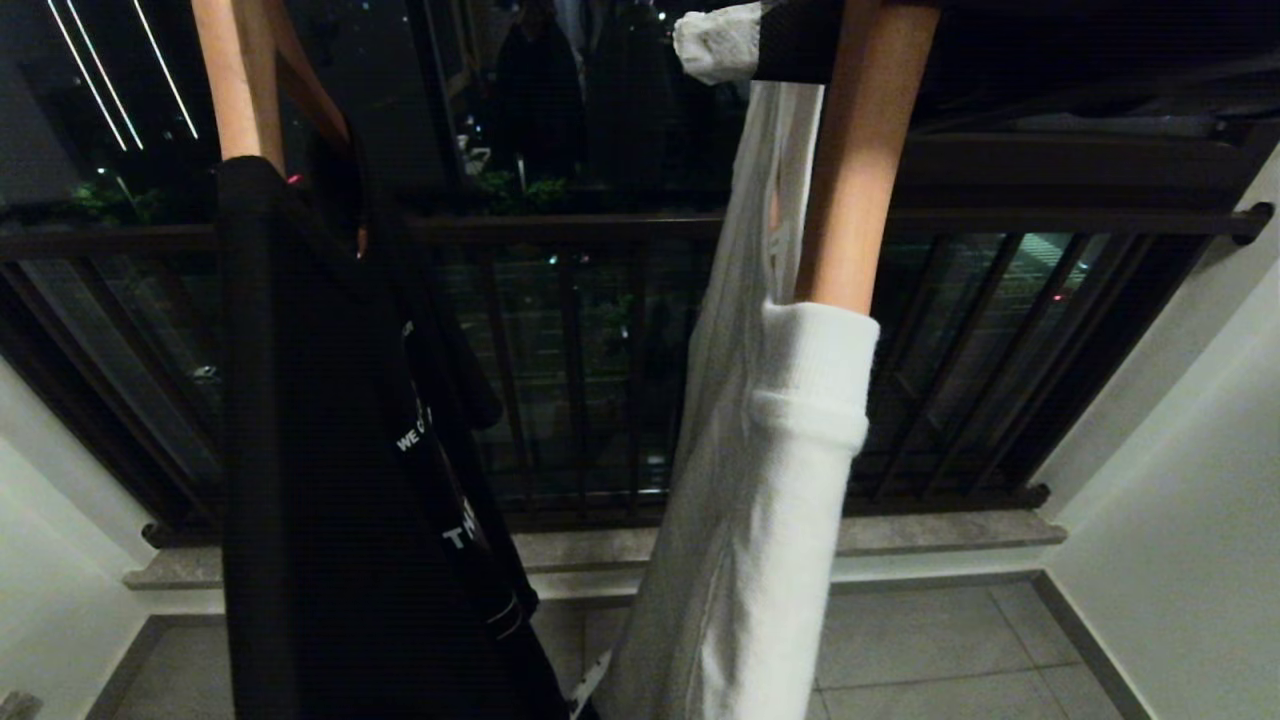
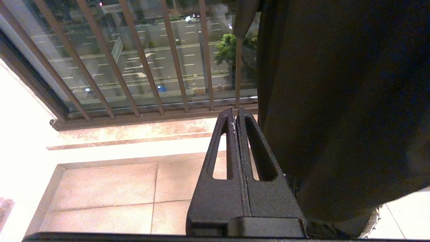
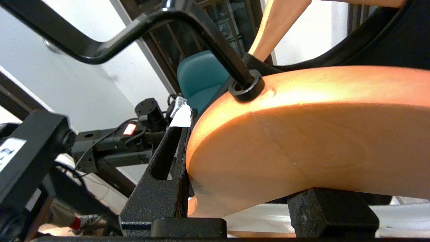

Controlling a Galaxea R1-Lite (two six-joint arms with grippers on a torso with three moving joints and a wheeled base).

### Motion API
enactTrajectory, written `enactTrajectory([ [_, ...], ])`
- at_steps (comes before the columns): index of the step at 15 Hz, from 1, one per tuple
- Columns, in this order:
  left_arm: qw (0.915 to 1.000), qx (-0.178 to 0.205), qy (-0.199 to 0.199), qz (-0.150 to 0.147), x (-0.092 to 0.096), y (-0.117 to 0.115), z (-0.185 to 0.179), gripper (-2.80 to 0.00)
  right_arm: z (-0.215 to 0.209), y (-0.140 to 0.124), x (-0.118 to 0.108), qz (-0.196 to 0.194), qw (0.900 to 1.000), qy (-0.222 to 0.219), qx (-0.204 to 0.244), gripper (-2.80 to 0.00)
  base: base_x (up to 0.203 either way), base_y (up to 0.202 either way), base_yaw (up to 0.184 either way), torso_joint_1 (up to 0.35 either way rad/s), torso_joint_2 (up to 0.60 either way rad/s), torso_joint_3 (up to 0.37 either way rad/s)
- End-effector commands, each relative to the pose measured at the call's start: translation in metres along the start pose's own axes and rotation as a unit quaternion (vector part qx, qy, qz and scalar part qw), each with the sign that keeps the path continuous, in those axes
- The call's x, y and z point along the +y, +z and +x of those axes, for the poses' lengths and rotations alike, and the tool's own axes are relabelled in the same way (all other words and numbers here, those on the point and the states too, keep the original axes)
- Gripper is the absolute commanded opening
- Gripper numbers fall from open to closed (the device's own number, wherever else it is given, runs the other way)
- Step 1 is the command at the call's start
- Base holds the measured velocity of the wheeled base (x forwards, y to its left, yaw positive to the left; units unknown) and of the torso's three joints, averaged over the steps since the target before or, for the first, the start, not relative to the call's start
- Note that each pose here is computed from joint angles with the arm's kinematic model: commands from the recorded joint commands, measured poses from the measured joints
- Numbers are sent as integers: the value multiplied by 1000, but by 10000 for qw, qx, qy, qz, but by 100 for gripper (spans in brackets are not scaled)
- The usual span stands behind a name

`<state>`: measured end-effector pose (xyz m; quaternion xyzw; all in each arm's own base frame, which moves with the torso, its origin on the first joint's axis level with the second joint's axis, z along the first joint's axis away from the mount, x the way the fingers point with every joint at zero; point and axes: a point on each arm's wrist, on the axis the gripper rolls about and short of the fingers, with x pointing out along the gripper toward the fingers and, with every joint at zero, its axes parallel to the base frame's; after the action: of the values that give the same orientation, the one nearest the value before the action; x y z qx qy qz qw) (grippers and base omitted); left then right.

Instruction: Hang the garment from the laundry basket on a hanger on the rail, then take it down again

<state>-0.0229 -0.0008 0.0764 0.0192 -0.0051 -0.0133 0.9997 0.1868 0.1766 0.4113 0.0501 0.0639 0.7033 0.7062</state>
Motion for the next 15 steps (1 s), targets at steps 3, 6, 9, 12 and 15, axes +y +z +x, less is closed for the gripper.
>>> enactTrajectory([
  [3, 10000, 11, 3, 0, 0, -1, 0, -280, 9, 2, -10, 1, 10000, 37, -3, -280, 0, 0, 0, 0, 0, 0],
  [6, 10000, 11, 3, 0, 0, -1, 0, -280, 11, 4, -13, -23, 10000, 36, -23, -280, 0, 0, 0, 0, 0, 0],
  [9, 10000, 11, 3, 0, 0, -1, 0, -280, 8, 9, -17, 13, 9999, -20, -113, -280, 0, 0, 0, 0, 0, 0],
  [12, 10000, 11, 3, 0, 0, -1, 0, -280, -2, 15, -23, 91, 9996, -61, -259, -280, 0, 0, 0, 0, 0, 0],
  [15, 10000, 11, 3, 0, 0, -1, 0, -280, -3, 13, -30, 171, 9996, -64, -228, -280, 0, 0, 0, 0, 0, 0],
])
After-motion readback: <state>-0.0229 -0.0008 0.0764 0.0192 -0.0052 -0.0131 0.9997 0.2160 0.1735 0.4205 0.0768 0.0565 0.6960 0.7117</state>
